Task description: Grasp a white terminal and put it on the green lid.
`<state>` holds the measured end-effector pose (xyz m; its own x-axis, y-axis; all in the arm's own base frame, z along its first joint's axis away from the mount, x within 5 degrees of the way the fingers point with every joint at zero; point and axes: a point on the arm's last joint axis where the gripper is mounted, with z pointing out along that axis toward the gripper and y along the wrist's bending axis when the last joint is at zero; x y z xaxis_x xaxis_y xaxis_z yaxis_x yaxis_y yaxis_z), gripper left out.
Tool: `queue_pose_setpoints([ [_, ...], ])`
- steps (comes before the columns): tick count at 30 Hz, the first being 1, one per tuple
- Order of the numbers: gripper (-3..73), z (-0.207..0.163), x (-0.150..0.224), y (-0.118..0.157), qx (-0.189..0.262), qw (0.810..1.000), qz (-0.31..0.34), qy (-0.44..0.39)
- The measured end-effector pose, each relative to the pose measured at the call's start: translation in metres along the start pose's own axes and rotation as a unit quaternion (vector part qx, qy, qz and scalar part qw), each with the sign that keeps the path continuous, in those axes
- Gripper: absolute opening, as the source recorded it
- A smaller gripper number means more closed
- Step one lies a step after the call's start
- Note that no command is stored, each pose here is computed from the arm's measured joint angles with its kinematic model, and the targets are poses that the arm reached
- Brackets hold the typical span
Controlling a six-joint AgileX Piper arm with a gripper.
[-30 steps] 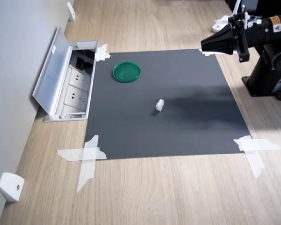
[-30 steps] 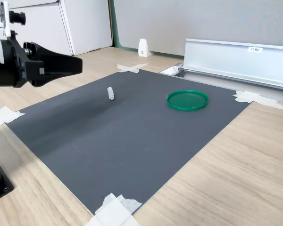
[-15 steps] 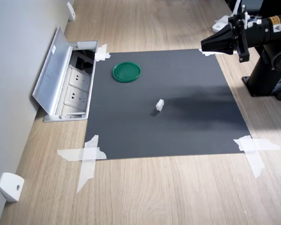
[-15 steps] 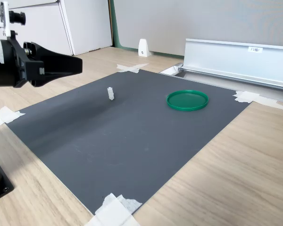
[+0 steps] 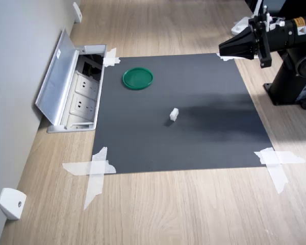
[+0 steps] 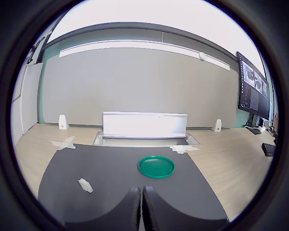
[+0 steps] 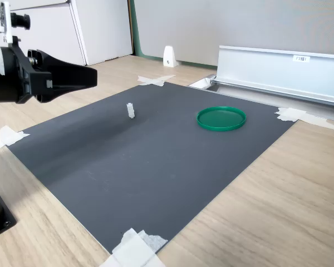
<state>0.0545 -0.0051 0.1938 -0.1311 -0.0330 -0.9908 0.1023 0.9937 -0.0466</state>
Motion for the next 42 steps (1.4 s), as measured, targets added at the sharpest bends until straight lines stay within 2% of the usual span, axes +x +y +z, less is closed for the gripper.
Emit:
queue_pose_setpoints([
  [12,-0.9,0.000,-0.002,0.000,0.000,1.000,0.000,-0.001],
  [18,-0.9,0.008,-0.027,-0.002,-0.001,0.999,-0.005,0.033],
  [23,-0.9,0.024,-0.064,-0.005,0.000,0.994,-0.044,0.096],
  [27,-0.9,0.039,-0.091,-0.010,0.001,0.979,-0.076,0.191],
  [33,-0.9,0.075,-0.111,-0.012,-0.015,0.938,-0.066,0.340],
  [38,-0.9,0.113,-0.113,-0.007,-0.048,0.908,-0.036,0.414],
  [42,-0.9,0.149,-0.103,-0.004,-0.094,0.882,-0.076,0.456],
])
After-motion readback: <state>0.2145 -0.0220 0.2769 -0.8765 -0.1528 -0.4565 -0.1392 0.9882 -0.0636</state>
